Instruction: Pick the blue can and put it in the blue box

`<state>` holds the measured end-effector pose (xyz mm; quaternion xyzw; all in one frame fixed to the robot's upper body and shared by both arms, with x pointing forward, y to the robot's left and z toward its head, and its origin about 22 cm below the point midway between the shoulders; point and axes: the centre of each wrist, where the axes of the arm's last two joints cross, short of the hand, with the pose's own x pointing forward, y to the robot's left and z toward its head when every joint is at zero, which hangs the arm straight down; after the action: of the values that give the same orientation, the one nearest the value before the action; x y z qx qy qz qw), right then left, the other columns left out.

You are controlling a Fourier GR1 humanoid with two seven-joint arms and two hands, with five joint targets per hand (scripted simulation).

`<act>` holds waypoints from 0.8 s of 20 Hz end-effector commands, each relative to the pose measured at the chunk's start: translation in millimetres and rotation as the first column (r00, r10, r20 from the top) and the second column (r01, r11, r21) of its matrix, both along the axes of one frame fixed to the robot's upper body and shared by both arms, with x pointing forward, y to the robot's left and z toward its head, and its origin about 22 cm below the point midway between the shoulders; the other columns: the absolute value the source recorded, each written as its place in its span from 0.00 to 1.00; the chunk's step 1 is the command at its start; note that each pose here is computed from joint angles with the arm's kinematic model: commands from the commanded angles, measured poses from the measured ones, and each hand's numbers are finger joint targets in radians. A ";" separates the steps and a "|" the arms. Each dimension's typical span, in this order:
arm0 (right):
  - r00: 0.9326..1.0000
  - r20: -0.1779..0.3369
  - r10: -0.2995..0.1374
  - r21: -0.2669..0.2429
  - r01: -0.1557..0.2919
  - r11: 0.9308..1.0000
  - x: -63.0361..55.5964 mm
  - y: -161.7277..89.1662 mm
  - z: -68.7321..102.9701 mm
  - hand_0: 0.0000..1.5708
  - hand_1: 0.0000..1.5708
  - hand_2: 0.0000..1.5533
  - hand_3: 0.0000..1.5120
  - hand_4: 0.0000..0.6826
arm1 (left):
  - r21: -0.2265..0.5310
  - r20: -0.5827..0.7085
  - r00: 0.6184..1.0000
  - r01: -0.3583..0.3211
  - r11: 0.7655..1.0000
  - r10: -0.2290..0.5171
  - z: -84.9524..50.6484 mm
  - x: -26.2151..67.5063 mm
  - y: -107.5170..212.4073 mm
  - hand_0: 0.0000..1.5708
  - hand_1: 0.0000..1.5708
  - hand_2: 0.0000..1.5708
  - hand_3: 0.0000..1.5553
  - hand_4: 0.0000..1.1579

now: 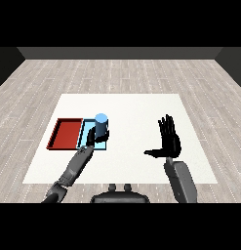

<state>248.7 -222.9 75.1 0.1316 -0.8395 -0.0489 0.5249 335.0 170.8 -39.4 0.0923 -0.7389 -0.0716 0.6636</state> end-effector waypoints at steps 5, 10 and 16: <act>0.997 -0.028 -0.074 -0.019 0.073 0.997 -12.8 -19.4 -15.2 0.00 0.00 0.00 0.00 0.00 | 0.070 -0.180 0.956 -0.222 0.973 0.231 0.6 25.5 92.2 1.00 1.00 1.00 0.97 0.93; 0.995 -0.028 -0.097 -0.022 0.097 0.995 13.0 -22.1 -6.6 0.00 0.00 0.00 0.00 0.00 | 0.144 -0.271 0.923 -0.242 0.960 0.273 0.0 38.1 114.7 1.00 1.00 1.00 0.96 0.92; 0.990 -0.099 -0.098 0.004 0.098 0.995 5.9 -10.9 -26.9 0.00 0.00 0.00 0.00 0.00 | 0.303 -0.389 0.845 -0.259 0.917 0.367 -5.7 48.0 92.7 1.00 1.00 0.98 0.91 0.83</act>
<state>257.1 -236.5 58.5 0.0906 -0.8288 -0.0756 0.5469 375.4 276.4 -45.7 0.2456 -0.5735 -0.0551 0.7796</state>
